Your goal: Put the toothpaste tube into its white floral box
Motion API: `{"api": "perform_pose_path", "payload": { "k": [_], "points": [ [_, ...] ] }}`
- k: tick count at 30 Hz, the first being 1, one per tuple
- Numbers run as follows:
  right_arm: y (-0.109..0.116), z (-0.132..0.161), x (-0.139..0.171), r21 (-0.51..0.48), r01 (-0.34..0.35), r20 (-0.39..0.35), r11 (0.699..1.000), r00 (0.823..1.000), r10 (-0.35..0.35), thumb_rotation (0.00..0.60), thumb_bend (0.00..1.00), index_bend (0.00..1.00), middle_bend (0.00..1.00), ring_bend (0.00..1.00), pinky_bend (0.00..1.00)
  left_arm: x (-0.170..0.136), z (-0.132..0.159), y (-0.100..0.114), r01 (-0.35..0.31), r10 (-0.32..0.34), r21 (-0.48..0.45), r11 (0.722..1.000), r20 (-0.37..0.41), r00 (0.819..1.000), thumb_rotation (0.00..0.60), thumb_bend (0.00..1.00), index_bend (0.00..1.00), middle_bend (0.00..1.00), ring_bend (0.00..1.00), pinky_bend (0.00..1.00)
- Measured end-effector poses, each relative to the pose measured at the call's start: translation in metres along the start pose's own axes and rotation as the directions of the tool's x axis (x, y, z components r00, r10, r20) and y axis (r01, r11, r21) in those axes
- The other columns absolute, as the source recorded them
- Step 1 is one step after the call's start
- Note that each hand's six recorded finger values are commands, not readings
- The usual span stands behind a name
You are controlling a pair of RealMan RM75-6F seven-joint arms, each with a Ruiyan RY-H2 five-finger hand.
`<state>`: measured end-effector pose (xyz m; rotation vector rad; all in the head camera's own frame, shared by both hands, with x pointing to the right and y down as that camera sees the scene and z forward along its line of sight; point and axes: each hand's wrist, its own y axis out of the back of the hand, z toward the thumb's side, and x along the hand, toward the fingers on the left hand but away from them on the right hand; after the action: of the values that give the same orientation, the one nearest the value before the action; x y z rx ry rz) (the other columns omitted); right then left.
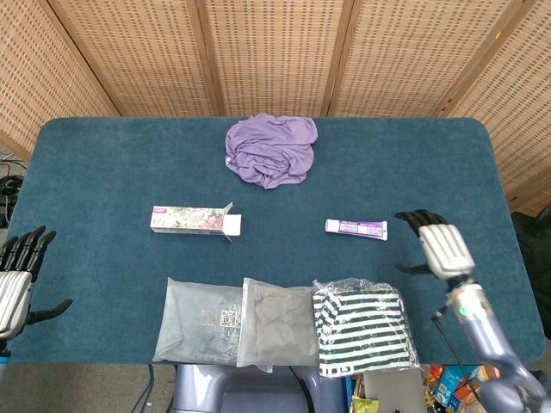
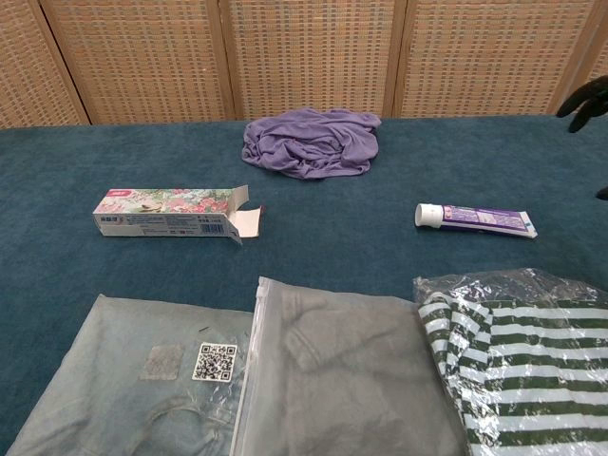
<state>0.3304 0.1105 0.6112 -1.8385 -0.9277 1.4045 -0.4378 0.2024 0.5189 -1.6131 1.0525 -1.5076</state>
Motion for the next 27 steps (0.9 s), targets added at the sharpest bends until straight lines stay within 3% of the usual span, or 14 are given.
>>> {"api": "perform_pose_path", "payload": {
  "k": [7, 15, 27],
  "points": [
    [-0.032, 0.024, -0.044, 0.030, -0.072, 0.025, 0.997, 0.997, 0.072, 0.600, 0.28, 0.23, 0.28, 0.20, 0.24, 0.009, -0.001, -0.003, 0.002, -0.002, 0.014, 1.000, -0.029, 1.000, 0.600, 0.11, 0.00, 0.00, 0.00, 0.00],
    [-0.063, 0.026, -0.066, 0.034, -0.135, 0.078, 0.990, 0.988, 0.132, 0.600, 0.30, 0.26, 0.30, 0.21, 0.30, 0.012, -0.003, -0.004, 0.004, -0.003, 0.014, 1.000, -0.045, 0.999, 0.600, 0.11, 0.00, 0.00, 0.00, 0.00],
    [-0.099, 0.031, -0.109, 0.094, -0.164, 0.152, 0.982, 0.977, 0.149, 0.600, 0.31, 0.30, 0.33, 0.23, 0.30, 0.019, -0.007, -0.006, 0.027, -0.026, 0.005, 1.000, -0.059, 0.998, 0.600, 0.11, 0.00, 0.00, 0.00, 0.00]
  ]
}}
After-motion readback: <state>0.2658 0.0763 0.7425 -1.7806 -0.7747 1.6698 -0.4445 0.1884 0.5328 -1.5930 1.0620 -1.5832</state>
